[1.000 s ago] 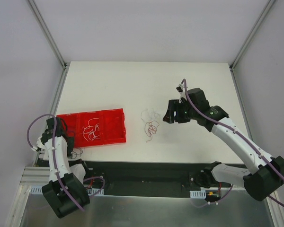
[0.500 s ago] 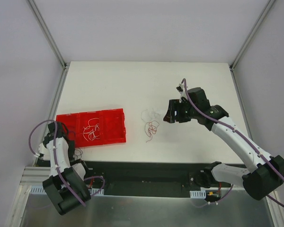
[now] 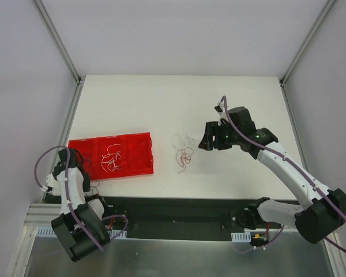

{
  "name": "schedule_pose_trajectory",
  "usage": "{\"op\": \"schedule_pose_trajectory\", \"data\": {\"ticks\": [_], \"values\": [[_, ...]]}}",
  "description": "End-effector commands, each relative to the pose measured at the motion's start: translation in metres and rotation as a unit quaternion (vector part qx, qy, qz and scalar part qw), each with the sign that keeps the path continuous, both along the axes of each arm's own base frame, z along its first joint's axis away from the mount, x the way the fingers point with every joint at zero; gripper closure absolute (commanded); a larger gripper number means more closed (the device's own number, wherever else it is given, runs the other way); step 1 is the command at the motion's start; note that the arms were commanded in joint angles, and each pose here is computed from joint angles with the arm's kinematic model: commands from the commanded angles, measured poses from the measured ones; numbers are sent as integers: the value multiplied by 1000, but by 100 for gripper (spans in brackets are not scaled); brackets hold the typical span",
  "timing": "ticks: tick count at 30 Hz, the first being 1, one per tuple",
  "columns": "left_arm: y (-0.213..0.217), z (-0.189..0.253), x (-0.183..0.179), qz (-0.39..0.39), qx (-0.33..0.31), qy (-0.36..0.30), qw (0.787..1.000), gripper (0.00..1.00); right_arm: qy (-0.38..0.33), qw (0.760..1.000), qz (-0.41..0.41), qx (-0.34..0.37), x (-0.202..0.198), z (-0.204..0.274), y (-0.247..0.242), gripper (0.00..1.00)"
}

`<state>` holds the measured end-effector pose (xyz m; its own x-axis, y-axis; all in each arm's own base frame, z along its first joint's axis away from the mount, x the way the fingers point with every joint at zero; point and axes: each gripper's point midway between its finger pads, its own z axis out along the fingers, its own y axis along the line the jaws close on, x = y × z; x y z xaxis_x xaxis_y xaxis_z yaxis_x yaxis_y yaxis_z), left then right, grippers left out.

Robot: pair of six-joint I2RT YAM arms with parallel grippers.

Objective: Untangle the cables

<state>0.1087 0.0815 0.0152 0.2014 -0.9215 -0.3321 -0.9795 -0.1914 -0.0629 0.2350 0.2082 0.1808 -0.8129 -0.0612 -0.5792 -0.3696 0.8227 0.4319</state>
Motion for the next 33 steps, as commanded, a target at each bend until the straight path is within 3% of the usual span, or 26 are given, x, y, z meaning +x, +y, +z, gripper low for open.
{"op": "schedule_pose_trajectory", "data": {"ticks": [1, 8, 11, 19, 26, 28, 30, 33], "values": [[6, 37, -2, 3, 15, 1, 1000, 100, -10, 1000, 3, 12, 4, 6, 2, 33], [17, 106, 23, -21, 60, -80, 995, 100, -8, 1000, 0, 21, 6, 8, 5, 33], [21, 118, 50, -62, 59, -120, 989, 100, -8, 1000, -1, 30, 6, 9, 7, 34], [37, 90, 101, -127, 28, -117, 985, 100, -16, 999, -8, 31, 7, 12, 5, 33], [45, 64, 123, -140, -6, -88, 986, 97, -25, 999, -18, 41, 8, 16, 5, 33], [49, 68, 120, -137, 4, -80, 987, 62, -31, 998, -24, 45, 8, 16, 4, 33], [57, 77, 112, -129, 31, -69, 989, 16, -35, 998, -24, 44, 6, 16, 2, 33], [60, 99, 109, -134, 64, -82, 985, 8, -38, 998, -28, 35, 6, 12, -3, 33]]}}
